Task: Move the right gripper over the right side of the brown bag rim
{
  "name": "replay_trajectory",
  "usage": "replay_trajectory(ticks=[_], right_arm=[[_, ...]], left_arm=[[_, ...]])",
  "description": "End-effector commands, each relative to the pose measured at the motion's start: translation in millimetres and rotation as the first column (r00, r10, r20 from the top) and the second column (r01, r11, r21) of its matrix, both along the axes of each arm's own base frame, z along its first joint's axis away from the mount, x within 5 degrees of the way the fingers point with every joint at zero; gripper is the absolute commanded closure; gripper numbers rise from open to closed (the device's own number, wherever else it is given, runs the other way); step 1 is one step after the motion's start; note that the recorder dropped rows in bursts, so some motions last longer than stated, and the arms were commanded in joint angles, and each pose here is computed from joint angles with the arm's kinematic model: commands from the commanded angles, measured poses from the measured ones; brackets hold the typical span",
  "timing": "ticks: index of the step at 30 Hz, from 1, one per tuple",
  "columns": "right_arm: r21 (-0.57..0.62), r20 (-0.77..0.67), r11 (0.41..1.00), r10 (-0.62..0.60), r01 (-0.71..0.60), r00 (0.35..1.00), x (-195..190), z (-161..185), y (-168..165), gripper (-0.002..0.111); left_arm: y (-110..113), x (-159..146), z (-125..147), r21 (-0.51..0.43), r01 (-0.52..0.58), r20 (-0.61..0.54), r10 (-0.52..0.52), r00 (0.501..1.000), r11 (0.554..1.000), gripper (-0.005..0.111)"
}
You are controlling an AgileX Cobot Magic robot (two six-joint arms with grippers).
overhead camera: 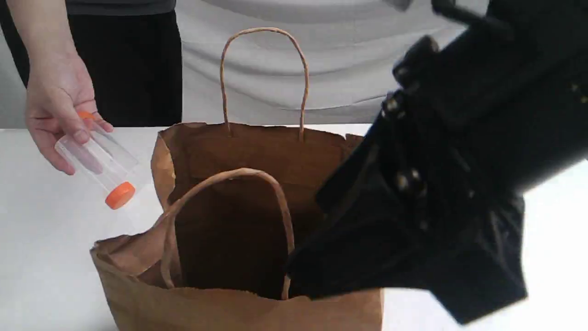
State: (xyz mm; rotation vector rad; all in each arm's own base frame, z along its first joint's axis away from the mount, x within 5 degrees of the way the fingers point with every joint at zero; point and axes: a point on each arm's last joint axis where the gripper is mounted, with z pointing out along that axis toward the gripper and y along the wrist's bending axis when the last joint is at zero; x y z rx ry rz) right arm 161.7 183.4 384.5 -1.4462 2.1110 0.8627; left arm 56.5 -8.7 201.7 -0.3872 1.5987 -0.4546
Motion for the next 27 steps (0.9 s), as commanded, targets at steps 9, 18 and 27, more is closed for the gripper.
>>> replay_trajectory(ticks=[9,18,27], right_arm=[[0.188,0.087,0.982,-0.022,0.005,0.996,6,3,12,0.051],[0.191,0.112,0.981,-0.002,-0.019,0.994,6,4,12,0.077],[0.16,0.146,0.987,-0.01,-0.014,0.989,9,2,10,0.108]], left_arm=[[1,0,-1,0.001,-0.009,0.005,0.009,1.0,1.0,0.107],[2,0,0,0.001,-0.023,0.018,0.023,1.0,1.0,0.107],[4,0,3,-0.056,-0.043,0.043,0.045,0.998,0.998,0.107]])
